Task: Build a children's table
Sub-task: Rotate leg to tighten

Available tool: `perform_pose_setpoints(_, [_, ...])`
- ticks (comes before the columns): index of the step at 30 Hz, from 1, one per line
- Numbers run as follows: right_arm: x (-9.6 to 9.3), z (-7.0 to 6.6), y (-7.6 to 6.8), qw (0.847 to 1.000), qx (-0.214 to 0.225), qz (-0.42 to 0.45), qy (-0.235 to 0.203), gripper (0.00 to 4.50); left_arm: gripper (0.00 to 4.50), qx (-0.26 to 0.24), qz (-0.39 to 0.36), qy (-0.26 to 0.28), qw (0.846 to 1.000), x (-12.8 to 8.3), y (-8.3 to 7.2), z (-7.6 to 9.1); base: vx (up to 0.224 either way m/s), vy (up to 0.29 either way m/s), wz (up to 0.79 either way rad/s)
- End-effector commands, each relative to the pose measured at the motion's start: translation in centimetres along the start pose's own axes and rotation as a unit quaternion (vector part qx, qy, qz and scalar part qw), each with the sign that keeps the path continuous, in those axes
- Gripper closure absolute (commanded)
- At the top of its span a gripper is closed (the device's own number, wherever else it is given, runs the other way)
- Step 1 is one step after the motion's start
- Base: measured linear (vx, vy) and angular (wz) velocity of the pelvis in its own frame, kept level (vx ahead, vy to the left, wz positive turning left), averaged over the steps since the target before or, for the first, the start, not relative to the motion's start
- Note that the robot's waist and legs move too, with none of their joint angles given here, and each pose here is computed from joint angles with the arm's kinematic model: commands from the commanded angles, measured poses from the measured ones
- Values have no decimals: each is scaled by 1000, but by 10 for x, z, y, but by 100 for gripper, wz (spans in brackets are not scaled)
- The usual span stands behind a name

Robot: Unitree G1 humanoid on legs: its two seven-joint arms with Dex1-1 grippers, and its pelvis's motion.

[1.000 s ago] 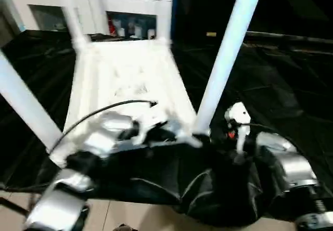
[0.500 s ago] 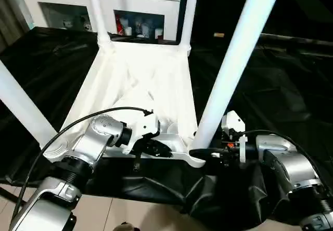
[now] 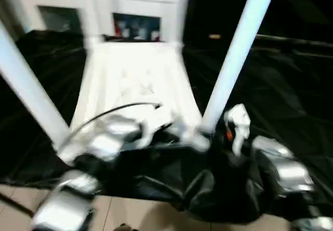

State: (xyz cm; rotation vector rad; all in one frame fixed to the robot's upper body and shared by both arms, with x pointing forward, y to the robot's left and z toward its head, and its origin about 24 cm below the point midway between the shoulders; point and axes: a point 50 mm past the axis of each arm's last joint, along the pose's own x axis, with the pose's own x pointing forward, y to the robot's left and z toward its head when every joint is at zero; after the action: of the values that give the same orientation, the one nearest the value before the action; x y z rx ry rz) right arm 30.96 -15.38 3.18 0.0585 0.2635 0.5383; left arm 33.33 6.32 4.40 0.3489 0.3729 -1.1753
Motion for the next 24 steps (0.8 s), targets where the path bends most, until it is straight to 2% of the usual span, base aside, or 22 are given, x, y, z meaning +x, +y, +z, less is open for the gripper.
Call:
perform_pose_setpoints(1, [10, -26, 17, 997, 61, -21, 49, 249, 450, 5, 53, -46, 998, 13, 4, 28, 0, 0, 0])
perform_pose_setpoints(6, [20, -19, 37, 998, 44, 33, 32, 249, 450, 15, 34, -52, 998, 18, 0, 32, 0, 0, 0])
perform_pose_setpoints(7, [20, -16, 38, 998, 44, 50, 24, 215, 450, 19, 29, -52, 998, 16, 0, 31, 0, 0, 0])
perform_pose_setpoints(9, [20, -14, 39, 997, 46, 60, 18, 180, 450, 23, 25, -51, 998, 14, 1, 30, 0, 0, 0])
perform_pose_setpoints(14, [15, -5, 35, 993, 38, 107, 10, 143, 450, 33, -1, -50, 998, 4, 3, 24, 0, 0, 0])
perform_pose_setpoints(15, [6, -1, 29, 988, 6, 155, 20, 143, 450, 39, -31, -54, 997, -5, 2, 20, 0, 0, 0])
perform_pose_setpoints(17, [-4, 1, 24, 978, -24, 202, 34, 143, 450, 42, -64, -55, 996, -13, 0, 15, 0, 0, 0])
perform_pose_setpoints(18, [-4, 1, 24, 978, -26, 205, 35, 143, 450, 43, -67, -55, 995, -14, -1, 15, 0, 0, 0])
perform_pose_setpoints(22, [-25, 2, 13, 956, -62, 278, 71, 143, 450, 50, -131, -44, 989, -32, -4, 4, 0, 0, 0])
perform_pose_setpoints(24, [-28, 1, 11, 952, -68, 289, 79, 143, 450, 50, -143, -40, 988, -36, -5, 2, 0, 0, 0])
